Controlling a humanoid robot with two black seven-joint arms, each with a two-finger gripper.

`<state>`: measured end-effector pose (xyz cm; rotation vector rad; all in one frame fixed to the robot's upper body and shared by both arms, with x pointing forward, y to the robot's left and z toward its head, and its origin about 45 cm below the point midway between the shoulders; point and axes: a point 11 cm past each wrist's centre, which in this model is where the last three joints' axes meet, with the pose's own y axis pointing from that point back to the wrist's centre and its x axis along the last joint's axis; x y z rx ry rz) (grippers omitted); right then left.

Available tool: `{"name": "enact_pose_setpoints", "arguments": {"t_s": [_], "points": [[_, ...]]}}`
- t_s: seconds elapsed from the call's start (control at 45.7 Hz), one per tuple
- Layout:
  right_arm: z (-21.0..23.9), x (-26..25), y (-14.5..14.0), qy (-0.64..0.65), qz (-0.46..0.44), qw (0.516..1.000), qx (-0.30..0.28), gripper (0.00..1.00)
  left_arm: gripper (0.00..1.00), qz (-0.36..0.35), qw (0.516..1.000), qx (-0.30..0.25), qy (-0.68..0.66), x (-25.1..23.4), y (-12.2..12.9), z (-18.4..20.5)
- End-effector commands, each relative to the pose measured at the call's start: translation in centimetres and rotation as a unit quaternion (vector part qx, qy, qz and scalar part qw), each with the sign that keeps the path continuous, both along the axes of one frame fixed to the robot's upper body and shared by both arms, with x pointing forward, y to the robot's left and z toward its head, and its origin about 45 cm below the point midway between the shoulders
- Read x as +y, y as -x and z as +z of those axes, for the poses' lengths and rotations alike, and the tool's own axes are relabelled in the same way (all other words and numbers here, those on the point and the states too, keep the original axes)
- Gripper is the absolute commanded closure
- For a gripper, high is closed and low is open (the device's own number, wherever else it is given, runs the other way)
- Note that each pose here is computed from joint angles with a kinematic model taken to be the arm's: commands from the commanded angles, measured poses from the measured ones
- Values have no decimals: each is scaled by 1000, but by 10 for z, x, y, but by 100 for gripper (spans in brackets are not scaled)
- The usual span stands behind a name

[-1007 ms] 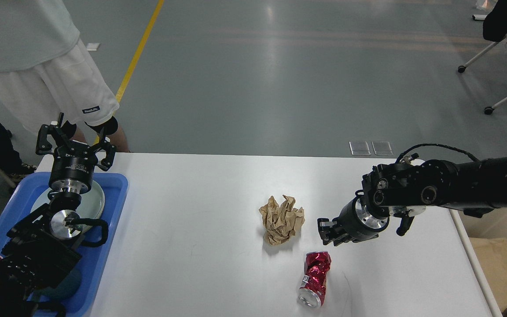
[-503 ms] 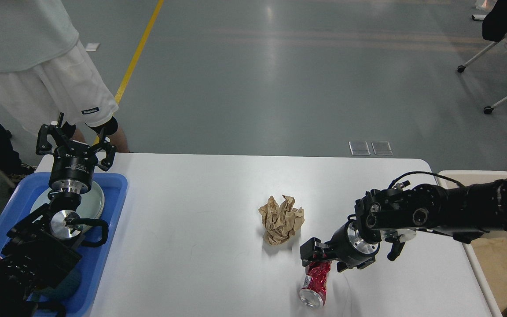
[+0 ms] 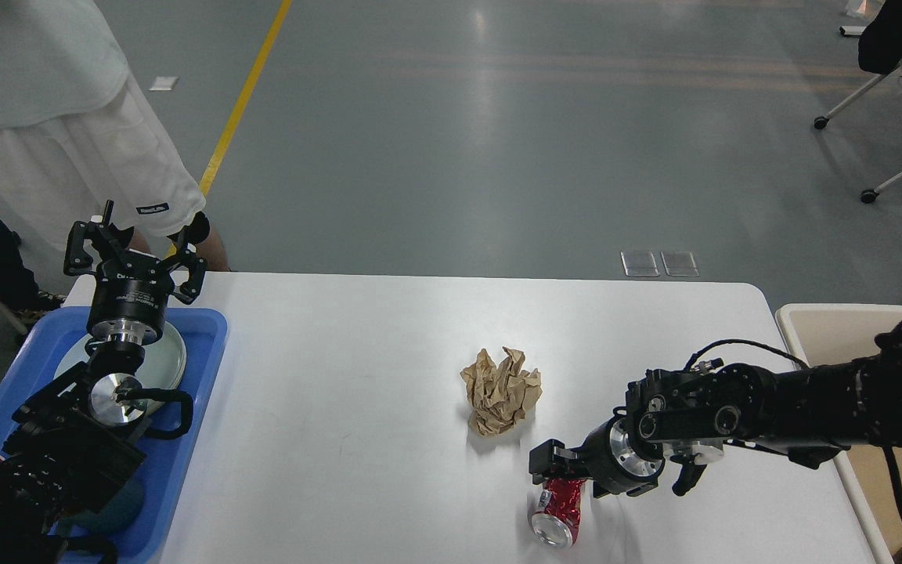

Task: Tidy desktop
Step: 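Lower the right gripper and grasp the red crushed can, then carry the red crushed can into the white bin and release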

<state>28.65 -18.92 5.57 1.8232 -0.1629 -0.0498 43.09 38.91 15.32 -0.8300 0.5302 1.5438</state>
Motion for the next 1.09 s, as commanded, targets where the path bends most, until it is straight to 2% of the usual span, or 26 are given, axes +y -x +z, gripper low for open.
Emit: {"name": "enact_pose_setpoints", "arguments": {"t_s": [0.0, 0.284, 0.328, 0.46, 0.525, 0.591, 0.657, 0.875, 1.072], "points": [[-9, 3, 3, 2, -1, 1000, 2, 8, 4, 1, 1000, 1, 1, 1, 1, -1], [-12, 6, -2, 5, -7, 1000, -16, 8, 4, 1, 1000, 1, 1, 1, 1, -1], [-12, 6, -2, 4, -8, 1000, -16, 11, 4, 1, 1000, 1, 1, 1, 1, -1], [-13, 8, 2, 0, -12, 1000, -8, 36, 4, 1, 1000, 1, 1, 1, 1, -1], [-14, 9, 5, -2, -14, 1000, 0, 54, 4, 2, 1000, 1, -1, 2, 1, -1], [-14, 11, 8, -4, -15, 1000, 9, 78, 4, 1, 1000, 1, 1, 1, 1, -1], [-14, 11, 9, -5, -15, 1000, 11, 91, 4, 1, 1000, 1, 1, 1, 1, -1], [-2, 14, 10, -13, -6, 1000, 14, 98, 4, 1, 1000, 1, 1, 1, 1, -1], [50, -22, -23, -12, -23, 1000, -4, 99, 4, 1, 1000, 1, 1, 1, 1, -1]]}}
